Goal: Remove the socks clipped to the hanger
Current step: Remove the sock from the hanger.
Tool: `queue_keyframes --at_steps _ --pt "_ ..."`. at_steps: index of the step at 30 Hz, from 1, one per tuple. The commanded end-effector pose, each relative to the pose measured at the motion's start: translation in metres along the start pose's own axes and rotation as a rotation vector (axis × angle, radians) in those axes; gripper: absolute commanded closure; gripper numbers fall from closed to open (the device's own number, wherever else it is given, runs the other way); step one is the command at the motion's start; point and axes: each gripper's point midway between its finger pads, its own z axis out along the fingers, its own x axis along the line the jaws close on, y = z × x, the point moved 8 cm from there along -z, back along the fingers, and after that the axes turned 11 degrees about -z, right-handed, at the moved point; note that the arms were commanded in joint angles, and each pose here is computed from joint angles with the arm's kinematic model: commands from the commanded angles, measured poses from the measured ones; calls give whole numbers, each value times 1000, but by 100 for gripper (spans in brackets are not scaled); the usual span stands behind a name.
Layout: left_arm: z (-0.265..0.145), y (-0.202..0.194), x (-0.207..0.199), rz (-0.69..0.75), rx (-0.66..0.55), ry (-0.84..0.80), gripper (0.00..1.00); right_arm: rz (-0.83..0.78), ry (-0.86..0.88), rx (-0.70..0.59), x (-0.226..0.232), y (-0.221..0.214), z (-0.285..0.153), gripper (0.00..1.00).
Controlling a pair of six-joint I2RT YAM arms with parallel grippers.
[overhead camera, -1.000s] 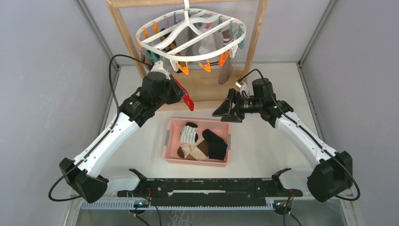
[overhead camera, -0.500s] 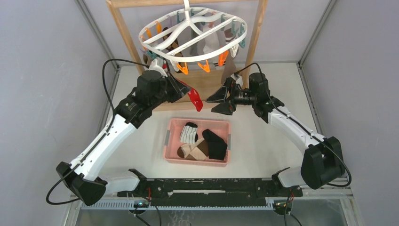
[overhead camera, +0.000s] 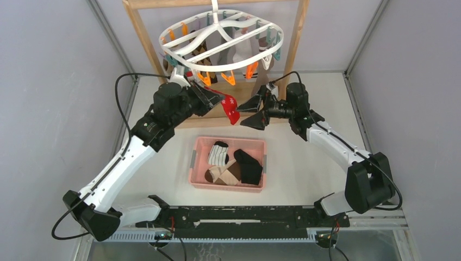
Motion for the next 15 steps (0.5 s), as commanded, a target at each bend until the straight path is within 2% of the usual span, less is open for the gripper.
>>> queue_keyframes --at_steps 1,15 --pt "-5 0 -8 -58 -1 -90 83 -17 89 -31 17 6 6 11" --pt "-13 -4 -1 -89 0 -101 84 44 179 -86 29 21 29 6"
